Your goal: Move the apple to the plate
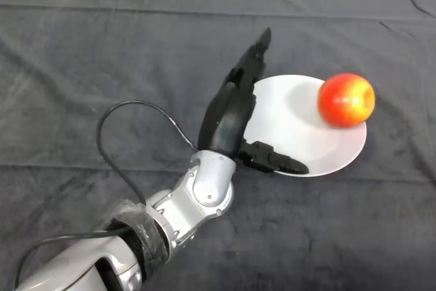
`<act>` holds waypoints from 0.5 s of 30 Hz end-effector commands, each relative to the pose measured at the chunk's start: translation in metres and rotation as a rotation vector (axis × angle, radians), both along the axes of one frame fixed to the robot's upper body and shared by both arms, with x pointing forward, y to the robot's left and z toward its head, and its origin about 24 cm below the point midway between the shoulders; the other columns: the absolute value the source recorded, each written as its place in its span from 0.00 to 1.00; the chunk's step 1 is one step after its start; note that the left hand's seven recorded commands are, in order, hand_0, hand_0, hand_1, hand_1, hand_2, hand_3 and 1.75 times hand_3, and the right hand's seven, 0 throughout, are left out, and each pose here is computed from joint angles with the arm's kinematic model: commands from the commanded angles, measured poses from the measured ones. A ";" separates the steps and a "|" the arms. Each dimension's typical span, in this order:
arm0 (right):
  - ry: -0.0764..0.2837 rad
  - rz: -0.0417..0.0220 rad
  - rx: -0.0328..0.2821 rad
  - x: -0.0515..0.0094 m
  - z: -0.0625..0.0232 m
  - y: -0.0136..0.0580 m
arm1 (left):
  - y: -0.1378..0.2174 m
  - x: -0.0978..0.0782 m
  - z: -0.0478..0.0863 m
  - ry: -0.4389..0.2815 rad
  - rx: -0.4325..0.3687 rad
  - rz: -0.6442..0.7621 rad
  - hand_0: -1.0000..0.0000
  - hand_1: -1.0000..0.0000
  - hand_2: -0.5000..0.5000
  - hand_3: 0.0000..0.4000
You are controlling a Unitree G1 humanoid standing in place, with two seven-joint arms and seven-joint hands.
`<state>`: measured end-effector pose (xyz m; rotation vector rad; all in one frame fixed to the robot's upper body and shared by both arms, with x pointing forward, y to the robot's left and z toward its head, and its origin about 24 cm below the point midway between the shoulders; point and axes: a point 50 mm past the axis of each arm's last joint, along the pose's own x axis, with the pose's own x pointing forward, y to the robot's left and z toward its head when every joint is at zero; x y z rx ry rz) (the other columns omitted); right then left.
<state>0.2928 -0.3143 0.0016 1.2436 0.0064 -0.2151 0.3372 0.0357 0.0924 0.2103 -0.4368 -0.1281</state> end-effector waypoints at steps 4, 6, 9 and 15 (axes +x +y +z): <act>-0.019 -0.0095 0.011 0.0043 0.0071 -0.0038 | 0.024 0.005 0.008 -0.033 -0.104 0.056 1.00 1.00 0.50 0.00; -0.020 -0.0095 0.011 0.0043 0.0071 -0.0038 | 0.030 0.006 0.008 -0.040 -0.128 0.067 1.00 1.00 0.50 0.00; -0.020 -0.0094 0.011 0.0043 0.0071 -0.0038 | 0.041 0.007 0.009 -0.053 -0.154 0.085 1.00 1.00 0.50 0.00; -0.020 -0.0094 0.011 0.0043 0.0071 -0.0038 | 0.064 0.007 0.010 -0.082 -0.178 0.128 1.00 1.00 0.50 0.00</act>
